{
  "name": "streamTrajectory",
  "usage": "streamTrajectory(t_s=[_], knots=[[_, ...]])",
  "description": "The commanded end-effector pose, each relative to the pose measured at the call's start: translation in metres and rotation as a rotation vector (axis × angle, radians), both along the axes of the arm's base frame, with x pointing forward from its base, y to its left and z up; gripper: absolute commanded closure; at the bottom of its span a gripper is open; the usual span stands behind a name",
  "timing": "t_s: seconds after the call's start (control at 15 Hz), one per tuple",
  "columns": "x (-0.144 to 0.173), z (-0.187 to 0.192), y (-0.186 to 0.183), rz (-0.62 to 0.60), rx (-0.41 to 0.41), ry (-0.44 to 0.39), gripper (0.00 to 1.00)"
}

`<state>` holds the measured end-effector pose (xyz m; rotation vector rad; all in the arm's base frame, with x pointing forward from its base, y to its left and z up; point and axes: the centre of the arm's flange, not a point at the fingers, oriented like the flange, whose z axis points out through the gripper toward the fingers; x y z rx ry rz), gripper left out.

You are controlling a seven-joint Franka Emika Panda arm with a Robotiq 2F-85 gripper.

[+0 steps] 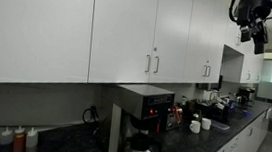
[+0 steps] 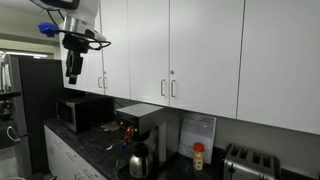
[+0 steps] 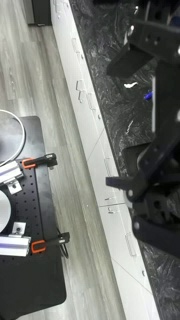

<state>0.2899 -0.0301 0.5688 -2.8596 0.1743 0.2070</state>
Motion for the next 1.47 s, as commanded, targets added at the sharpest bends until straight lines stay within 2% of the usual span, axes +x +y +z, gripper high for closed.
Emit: streamTrajectory(t_s=[0.0, 0.67, 0.87, 1.13, 1.4], knots=[[0.0, 0.0, 0.0, 0.0, 0.0, 0.0, 0.0], [0.0, 0.0, 0.0, 0.0, 0.0, 0.0, 0.0], [0.012, -0.009, -0.003, 0.068, 0.005, -0.025, 0.0], [0.041, -0.025, -0.012, 0.173, -0.051, -0.148, 0.0], [0.08, -0.043, -0.017, 0.135, -0.126, -0.294, 0.0]])
